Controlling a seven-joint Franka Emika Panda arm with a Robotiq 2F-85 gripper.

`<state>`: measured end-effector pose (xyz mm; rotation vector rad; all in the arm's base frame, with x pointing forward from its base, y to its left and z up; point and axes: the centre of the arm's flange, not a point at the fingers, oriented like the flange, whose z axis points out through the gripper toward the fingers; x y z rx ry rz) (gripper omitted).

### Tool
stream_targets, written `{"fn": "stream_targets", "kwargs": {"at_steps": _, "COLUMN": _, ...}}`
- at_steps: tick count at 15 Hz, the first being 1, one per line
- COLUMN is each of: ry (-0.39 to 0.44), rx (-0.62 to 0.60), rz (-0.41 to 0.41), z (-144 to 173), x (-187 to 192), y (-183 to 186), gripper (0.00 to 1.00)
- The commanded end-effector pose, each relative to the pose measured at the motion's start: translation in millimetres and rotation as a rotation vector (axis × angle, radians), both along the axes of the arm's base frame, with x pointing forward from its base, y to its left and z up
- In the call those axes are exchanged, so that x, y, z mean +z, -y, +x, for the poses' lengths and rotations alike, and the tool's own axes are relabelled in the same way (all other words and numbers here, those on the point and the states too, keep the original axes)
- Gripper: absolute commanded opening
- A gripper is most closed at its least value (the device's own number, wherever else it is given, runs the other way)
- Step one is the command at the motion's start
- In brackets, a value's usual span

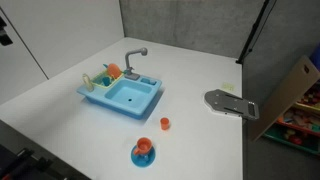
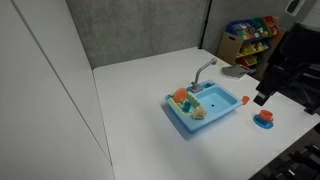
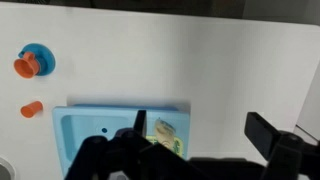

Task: Put the white bottle inside the sink

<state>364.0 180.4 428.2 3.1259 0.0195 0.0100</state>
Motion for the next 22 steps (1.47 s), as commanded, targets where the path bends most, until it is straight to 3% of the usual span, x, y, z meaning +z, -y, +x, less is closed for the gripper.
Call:
{"fn": "stream_targets", "kwargs": {"at_steps": 1, "ry": 0.000, "rx": 0.000, "rz": 0.000, "z": 0, "x": 0, "y": 0, "gripper": 1.00}}
{"fn": "stream_targets", "kwargs": {"at_steps": 8, "ry": 0.000, "rx": 0.000, "rz": 0.000, "z": 0, "x": 0, "y": 0, "gripper": 1.00}}
{"fn": "stream_targets", "kwargs": {"at_steps": 16, "ry": 0.001, "rx": -0.010, "rz": 0.001, "z": 69, "x": 28, "y": -15, "gripper": 1.00}}
{"fn": "stream_targets", "kwargs": {"at_steps": 22, "ry": -0.005, "rx": -0.015, "rz": -0.013, "z": 133, "x": 31, "y": -5, "gripper": 1.00}}
